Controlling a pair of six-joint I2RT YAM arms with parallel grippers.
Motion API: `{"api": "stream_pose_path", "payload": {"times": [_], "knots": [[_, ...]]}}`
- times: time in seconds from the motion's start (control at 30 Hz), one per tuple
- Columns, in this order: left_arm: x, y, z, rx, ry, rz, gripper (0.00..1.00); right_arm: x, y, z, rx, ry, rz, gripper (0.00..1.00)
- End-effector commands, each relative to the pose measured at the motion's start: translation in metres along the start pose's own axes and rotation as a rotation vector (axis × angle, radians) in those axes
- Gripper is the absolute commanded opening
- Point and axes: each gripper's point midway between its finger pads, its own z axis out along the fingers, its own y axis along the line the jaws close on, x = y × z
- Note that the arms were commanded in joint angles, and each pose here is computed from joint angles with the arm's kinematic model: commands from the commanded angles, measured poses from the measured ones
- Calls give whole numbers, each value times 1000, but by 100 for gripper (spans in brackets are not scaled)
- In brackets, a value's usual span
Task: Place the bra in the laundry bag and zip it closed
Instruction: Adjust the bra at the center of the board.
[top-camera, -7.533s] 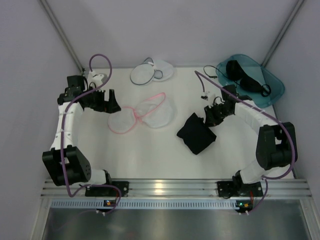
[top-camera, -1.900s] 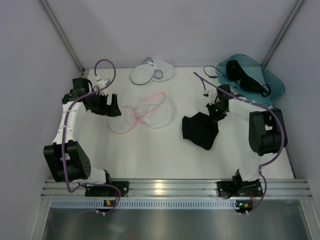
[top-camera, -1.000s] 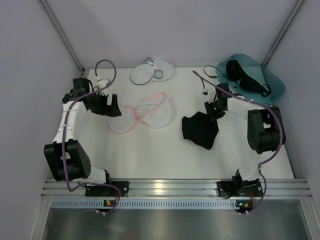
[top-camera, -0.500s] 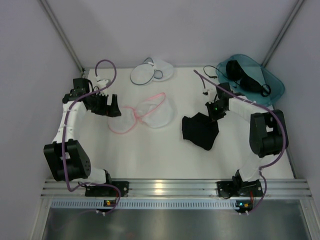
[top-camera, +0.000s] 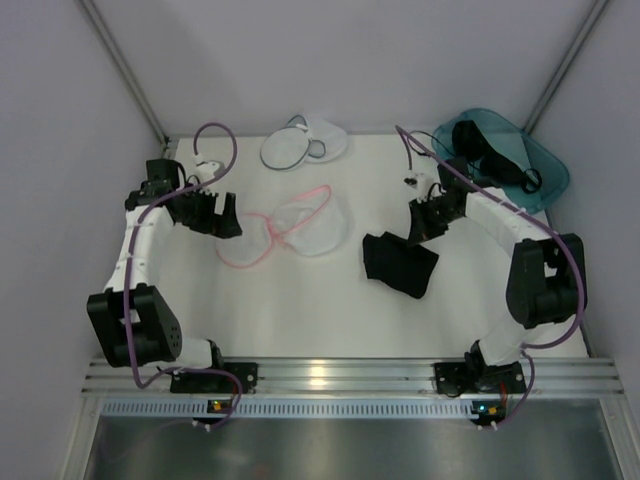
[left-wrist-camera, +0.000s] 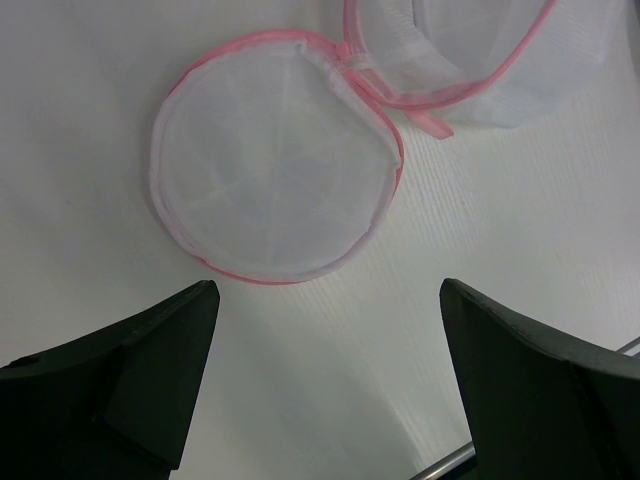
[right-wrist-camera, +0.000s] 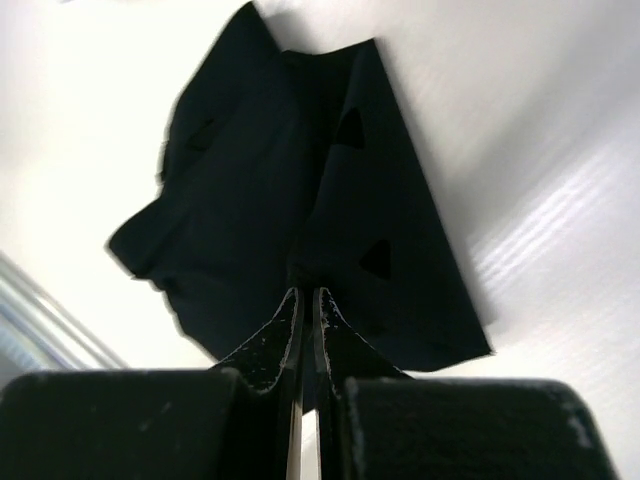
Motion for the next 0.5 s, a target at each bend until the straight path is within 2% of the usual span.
{"api": "stream_pose_path", "payload": {"times": [0.0, 0.17, 0.27, 0.47], "knots": [[-10, -7, -13, -6, -60, 97, 98, -9, 50, -28, -199, -45, 3, 0], [-8, -16, -17, 12, -79, 160, 98, 7, 81, -40, -348, -29, 12, 0], [-6, -23, -20, 30, -96, 220, 98, 23, 85, -40, -380, 6, 16, 0], [-7, -54, -28, 125, -176, 455, 97, 55, 84, -26, -411, 114, 56, 0]]}}
